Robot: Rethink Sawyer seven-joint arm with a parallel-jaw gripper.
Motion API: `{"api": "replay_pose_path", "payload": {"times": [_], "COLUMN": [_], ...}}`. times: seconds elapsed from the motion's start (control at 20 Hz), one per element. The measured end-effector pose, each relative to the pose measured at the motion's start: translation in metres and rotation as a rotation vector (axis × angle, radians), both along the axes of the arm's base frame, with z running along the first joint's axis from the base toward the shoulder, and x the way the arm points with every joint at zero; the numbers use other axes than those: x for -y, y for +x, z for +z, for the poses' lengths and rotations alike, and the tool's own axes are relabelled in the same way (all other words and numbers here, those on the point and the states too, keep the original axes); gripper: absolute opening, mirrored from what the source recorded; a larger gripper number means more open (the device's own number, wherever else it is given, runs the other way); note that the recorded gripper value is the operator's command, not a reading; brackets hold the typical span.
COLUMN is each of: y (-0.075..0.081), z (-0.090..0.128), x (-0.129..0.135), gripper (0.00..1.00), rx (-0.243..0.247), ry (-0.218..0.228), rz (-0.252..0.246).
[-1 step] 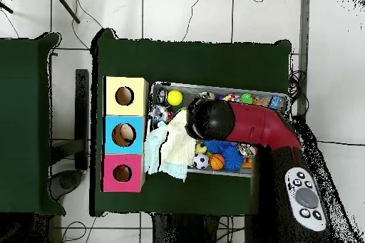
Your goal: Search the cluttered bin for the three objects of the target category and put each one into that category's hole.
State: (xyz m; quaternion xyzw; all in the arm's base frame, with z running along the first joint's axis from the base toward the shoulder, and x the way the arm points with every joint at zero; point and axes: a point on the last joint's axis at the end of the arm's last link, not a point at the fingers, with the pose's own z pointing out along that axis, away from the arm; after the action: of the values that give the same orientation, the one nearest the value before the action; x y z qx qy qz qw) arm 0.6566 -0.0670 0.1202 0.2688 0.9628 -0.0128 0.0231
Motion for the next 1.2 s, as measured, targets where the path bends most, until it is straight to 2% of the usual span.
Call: {"api": "replay_pose_path", "payload": {"times": [0.2, 0.6, 0.65, 0.9, 1.0, 1.15, 1.2], "y": [-0.007, -0.02, -0.023, -0.032, -0.031, -0.021, -0.012], "z": [-0.016, -0.029, -0.036, -0.055, -0.061, -0.074, -0.081], "x": [0.039, 0.085, 0.096, 0.116, 0.12, 0.127, 0.13], "gripper": [1.0, 1.0, 1.0, 1.0, 1.0, 1.0, 1.0], "rx": [-0.01, -0.018, -0.022, -0.038, -0.039, -0.029, -0.016], "ry": [-0.001, -0.011, -0.011, -0.011, -0.013, -0.018, -0.022], "rz": [-0.012, -0.029, -0.03, -0.035, -0.031, -0.023, -0.017]}}
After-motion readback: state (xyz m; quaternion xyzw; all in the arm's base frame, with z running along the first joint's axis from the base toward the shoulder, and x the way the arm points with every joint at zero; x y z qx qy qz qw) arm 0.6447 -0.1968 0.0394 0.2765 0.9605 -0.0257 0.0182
